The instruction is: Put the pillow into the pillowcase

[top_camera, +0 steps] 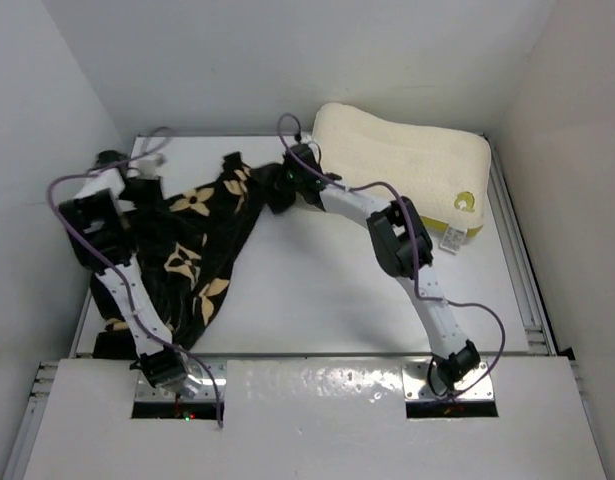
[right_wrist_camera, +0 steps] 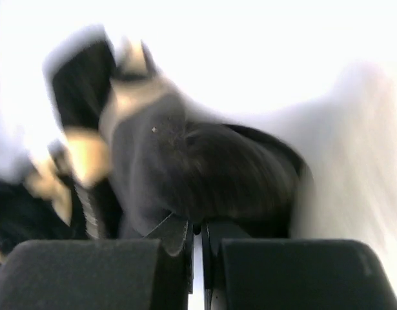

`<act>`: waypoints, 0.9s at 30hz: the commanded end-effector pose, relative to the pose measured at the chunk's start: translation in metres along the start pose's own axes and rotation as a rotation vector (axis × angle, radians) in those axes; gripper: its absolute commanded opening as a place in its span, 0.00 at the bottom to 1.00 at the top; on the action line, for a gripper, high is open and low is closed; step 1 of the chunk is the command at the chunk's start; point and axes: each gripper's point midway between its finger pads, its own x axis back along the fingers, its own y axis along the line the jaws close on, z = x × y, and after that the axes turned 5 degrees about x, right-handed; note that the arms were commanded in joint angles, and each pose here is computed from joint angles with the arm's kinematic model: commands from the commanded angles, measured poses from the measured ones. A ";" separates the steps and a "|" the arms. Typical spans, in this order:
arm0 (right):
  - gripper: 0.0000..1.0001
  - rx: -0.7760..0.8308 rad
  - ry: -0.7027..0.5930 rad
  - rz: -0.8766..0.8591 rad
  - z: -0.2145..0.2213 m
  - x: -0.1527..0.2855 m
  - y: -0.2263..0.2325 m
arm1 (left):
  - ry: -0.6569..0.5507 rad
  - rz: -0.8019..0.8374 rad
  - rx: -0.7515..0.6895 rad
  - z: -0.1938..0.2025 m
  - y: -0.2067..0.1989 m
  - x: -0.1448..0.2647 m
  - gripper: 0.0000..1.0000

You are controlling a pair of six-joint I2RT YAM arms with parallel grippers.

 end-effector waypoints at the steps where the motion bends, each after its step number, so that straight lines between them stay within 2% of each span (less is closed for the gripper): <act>1: 0.00 -0.029 -0.317 -0.203 -0.120 0.003 0.065 | -0.136 -0.020 0.539 0.062 0.064 0.052 0.00; 2: 0.00 -0.050 -0.391 -0.235 -0.139 0.000 0.077 | -0.222 -0.052 0.613 0.058 0.072 0.074 0.00; 3: 0.02 -0.089 -0.537 -0.289 -0.172 0.011 0.092 | -0.305 -0.038 0.781 0.055 0.074 0.086 0.00; 4: 0.19 -0.126 -0.609 -0.325 -0.186 0.017 0.101 | -0.386 -0.057 0.855 0.076 0.084 0.085 0.00; 5: 0.62 -0.146 -0.701 -0.377 -0.206 0.030 0.119 | -0.452 -0.053 0.899 0.068 0.079 0.100 0.00; 6: 0.76 -0.148 -0.725 -0.394 -0.214 0.036 0.126 | -0.475 -0.034 0.946 0.068 0.071 0.100 0.00; 7: 0.87 -0.120 -0.733 -0.415 -0.221 0.044 0.131 | -0.459 -0.015 0.936 0.070 0.055 0.088 0.00; 8: 0.98 -0.086 -0.690 -0.408 -0.208 0.039 0.126 | -0.451 -0.017 0.891 0.063 0.043 0.089 0.00; 9: 0.99 -0.030 -0.704 -0.441 -0.224 0.074 0.140 | -0.413 -0.028 0.812 0.058 0.028 0.079 0.00; 10: 0.99 0.002 -0.672 -0.418 -0.214 0.078 0.135 | -0.401 -0.037 0.782 0.056 0.022 0.076 0.00; 11: 0.99 0.035 -0.564 -0.349 -0.170 0.061 0.109 | -0.392 -0.042 0.767 0.056 0.013 0.075 0.00; 12: 0.99 0.073 -0.537 -0.327 -0.169 0.086 0.111 | -0.394 -0.040 0.771 0.055 0.009 0.073 0.00; 13: 0.99 0.105 -0.465 -0.307 -0.144 0.084 0.105 | -0.401 -0.040 0.773 0.054 0.009 0.074 0.00; 14: 0.99 0.150 -0.310 -0.276 -0.085 0.074 0.096 | -0.404 -0.038 0.779 0.053 0.008 0.076 0.00; 15: 0.99 0.188 -0.245 -0.291 -0.061 0.077 0.102 | -0.405 -0.040 0.784 0.053 0.008 0.078 0.00; 16: 0.85 0.240 -0.156 -0.306 -0.029 0.078 0.103 | -0.402 -0.044 0.800 0.057 0.009 0.082 0.00; 18: 0.65 0.311 0.005 -0.373 0.035 0.087 0.126 | -0.408 -0.062 0.778 0.056 0.012 0.089 0.00; 19: 0.35 0.316 0.049 -0.392 0.054 0.089 0.133 | -0.397 -0.069 0.775 0.058 0.011 0.091 0.00; 20: 0.28 0.331 0.094 -0.450 0.082 0.098 0.149 | -0.402 -0.082 0.757 0.056 0.011 0.095 0.00; 21: 0.25 0.348 0.108 -0.489 0.095 0.103 0.159 | -0.396 -0.098 0.752 0.058 0.011 0.098 0.00; 22: 0.26 0.369 0.111 -0.523 0.103 0.109 0.169 | -0.391 -0.110 0.722 0.059 0.012 0.099 0.00; 24: 0.54 0.441 0.141 -0.613 0.132 0.126 0.199 | -0.399 -0.137 0.713 0.061 0.014 0.106 0.00; 26: 0.71 0.484 0.188 -0.654 0.157 0.135 0.220 | -0.399 -0.149 0.706 0.062 0.013 0.110 0.00; 27: 0.73 0.493 0.205 -0.665 0.164 0.138 0.225 | -0.397 -0.162 0.694 0.063 0.015 0.111 0.00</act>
